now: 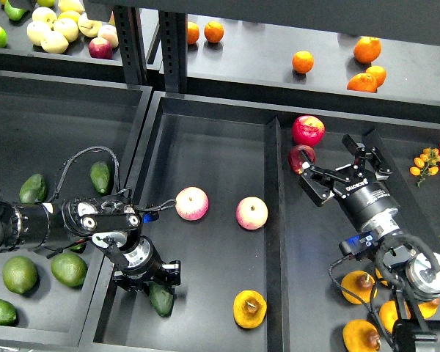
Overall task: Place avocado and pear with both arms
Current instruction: 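Lower the left gripper onto the dark green avocado and close it, then lift the avocado with the left gripper and carry it into the avocado bin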
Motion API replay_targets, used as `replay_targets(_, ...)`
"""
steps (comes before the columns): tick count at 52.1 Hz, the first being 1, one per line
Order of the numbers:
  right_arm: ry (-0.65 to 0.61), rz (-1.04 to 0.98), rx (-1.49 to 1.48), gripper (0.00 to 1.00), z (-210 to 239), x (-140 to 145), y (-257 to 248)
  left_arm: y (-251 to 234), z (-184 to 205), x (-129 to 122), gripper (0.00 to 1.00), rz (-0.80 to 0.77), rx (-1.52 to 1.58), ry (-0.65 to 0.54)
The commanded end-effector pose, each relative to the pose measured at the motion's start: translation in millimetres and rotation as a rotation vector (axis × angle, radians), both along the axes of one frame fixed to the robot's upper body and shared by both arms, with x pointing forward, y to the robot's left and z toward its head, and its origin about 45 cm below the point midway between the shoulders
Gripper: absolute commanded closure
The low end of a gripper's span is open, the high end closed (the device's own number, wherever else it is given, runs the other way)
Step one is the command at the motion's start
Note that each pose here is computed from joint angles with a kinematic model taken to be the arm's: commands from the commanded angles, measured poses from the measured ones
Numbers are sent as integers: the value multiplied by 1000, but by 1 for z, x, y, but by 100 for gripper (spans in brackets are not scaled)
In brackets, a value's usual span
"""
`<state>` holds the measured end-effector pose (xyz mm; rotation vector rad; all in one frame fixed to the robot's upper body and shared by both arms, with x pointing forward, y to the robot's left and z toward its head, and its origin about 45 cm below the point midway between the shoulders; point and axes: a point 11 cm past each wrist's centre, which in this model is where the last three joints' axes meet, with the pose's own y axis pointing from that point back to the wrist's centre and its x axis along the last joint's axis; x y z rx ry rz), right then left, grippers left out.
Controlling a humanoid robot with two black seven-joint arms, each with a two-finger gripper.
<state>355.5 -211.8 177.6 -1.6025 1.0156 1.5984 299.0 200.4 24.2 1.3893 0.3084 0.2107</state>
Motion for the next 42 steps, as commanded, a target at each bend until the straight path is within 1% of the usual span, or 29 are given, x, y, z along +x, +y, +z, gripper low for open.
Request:
replay_targets(1,-2,2,0,0,1,0,1,3,0,4,77,25,-2,-8)
replay_targets(10,-2,2,0,0,1,0,1,-3,8,12,76,27,-21,-25)
replay_targets(19,-1,6,0,0,0,0,2,-5,39,46,76,53,-53,-104)
replay_targets(27,-5,8,0,0,2,1,2,24,73,80,75,123,-49,-193)
replay_targets(29,-5,8,0,0,2,1,2,28,77,84,75,139,-51,-204)
replay_targets(37,-8,8,0,0,3,1,2,76,106,107,74,259,-38,-274)
replay_targets(42,-5,8,0,0,2,1,2,113,118,113,74,325,-2,-306)
